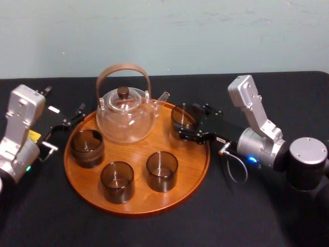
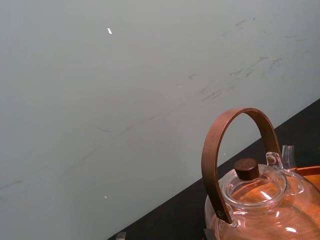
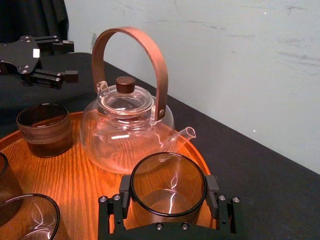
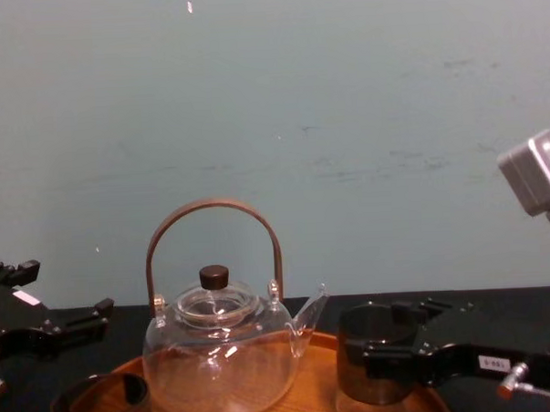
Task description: Pick up the glass from the table and place it on the tray.
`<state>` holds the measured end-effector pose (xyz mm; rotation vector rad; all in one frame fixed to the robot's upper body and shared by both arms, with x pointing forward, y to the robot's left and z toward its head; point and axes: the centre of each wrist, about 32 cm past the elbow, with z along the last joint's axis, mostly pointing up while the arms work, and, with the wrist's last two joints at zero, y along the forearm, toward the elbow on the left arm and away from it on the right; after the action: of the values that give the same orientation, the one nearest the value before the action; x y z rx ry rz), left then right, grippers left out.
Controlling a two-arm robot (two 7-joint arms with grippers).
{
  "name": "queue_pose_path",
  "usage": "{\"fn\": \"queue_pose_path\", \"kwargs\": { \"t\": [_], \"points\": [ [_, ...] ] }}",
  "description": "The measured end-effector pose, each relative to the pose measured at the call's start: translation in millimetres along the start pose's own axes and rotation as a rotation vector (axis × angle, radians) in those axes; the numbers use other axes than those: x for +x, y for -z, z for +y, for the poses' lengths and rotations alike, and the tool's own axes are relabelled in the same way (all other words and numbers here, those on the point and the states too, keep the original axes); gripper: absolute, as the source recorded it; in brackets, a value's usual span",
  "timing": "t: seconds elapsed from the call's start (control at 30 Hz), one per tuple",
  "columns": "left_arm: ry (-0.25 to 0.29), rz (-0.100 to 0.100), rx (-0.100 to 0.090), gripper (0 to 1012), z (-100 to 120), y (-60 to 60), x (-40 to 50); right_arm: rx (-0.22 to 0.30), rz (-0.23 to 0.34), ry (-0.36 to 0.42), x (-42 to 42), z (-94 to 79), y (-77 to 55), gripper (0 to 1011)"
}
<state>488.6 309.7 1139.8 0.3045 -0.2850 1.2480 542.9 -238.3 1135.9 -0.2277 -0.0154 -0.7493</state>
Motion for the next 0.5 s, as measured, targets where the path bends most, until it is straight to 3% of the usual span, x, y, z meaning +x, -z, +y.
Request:
{"fn": "queue_pose_path", "kwargs": {
  "t": [0.5],
  "points": [
    [0.000, 0.000, 0.000, 1001, 0.0, 0.0, 0.0, -0.019, 0.002, -0.004, -2.6, 2.2, 8.3, 900]
  ]
}}
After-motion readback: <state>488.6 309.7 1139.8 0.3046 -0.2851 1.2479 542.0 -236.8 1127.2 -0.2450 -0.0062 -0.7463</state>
